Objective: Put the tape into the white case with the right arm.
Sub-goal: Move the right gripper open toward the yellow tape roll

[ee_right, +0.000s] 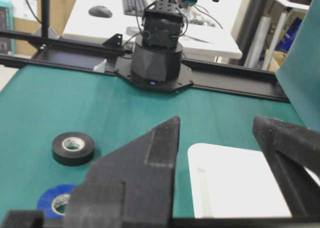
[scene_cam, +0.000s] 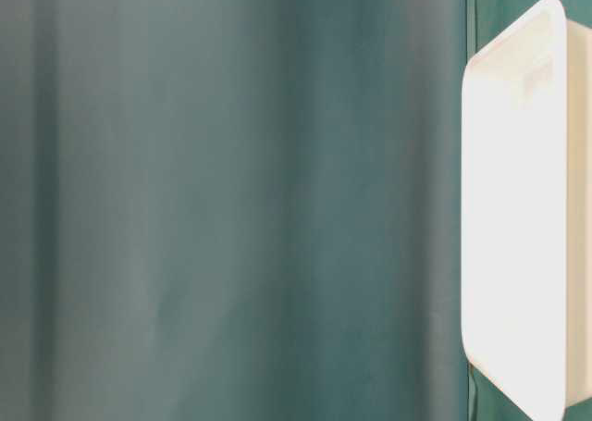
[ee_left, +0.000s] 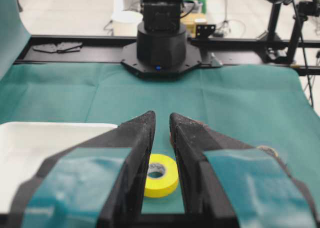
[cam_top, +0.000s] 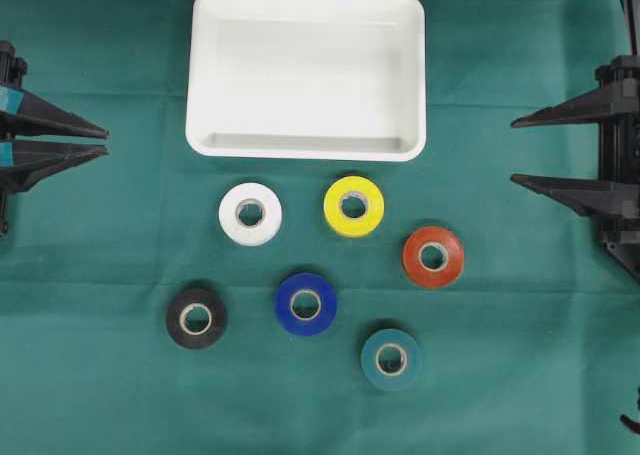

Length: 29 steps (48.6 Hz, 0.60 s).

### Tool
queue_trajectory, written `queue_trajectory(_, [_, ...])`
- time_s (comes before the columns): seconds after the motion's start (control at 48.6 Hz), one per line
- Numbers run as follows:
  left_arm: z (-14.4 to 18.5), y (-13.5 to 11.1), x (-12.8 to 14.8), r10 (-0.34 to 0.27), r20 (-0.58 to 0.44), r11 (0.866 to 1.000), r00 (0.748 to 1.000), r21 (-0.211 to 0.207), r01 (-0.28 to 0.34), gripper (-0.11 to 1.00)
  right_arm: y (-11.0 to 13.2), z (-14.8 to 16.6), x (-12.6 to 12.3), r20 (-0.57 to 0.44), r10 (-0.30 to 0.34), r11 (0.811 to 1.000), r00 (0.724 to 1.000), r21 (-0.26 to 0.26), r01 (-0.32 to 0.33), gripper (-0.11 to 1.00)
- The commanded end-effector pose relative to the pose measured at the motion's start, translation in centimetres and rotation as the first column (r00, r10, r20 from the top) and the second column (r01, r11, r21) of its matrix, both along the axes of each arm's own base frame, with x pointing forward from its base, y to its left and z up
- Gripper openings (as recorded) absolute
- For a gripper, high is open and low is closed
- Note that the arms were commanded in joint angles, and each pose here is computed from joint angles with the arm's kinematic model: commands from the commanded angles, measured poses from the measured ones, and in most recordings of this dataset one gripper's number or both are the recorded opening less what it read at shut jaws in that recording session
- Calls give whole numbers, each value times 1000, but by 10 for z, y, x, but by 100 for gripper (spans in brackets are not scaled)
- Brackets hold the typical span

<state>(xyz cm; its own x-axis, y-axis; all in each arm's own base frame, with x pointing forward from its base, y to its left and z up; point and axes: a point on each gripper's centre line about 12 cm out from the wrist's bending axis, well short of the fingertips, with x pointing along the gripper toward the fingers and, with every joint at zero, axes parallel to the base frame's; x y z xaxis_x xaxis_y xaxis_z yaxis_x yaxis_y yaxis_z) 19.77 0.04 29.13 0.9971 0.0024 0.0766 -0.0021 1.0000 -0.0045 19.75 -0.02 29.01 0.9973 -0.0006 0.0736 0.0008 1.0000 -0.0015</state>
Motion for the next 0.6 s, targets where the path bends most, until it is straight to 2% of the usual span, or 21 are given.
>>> queue_trajectory(0.0, [3,-1,2,-5,6,1000,1000,-24,6,24,0,-2,2,-8,0,1000,1000,20,0,24])
queue_trajectory(0.041, [2,-1,2,-6,0,1000,1000,-24,6,21,0,-7,1,-32,0,1000,999,21,0,22])
queue_trajectory(0.144, [0,-1,2,-6,-12,1000,1000,-24,6,3,0,-14,0,-86,1,999,996,46,3,2])
queue_trajectory(0.247, [-3,-1,1,-5,-29,1000,1000,-23,4,1,0,-16,-3,-108,4,996,994,87,5,-8])
queue_trajectory(0.37, [-17,-1,-6,-7,-77,1000,997,-16,6,1,0,-18,-6,-123,7,994,992,113,7,-10])
queue_trajectory(0.576, [-40,-2,-28,-13,-127,1000,992,-28,10,1,0,-23,-11,-128,8,994,992,106,6,-10])
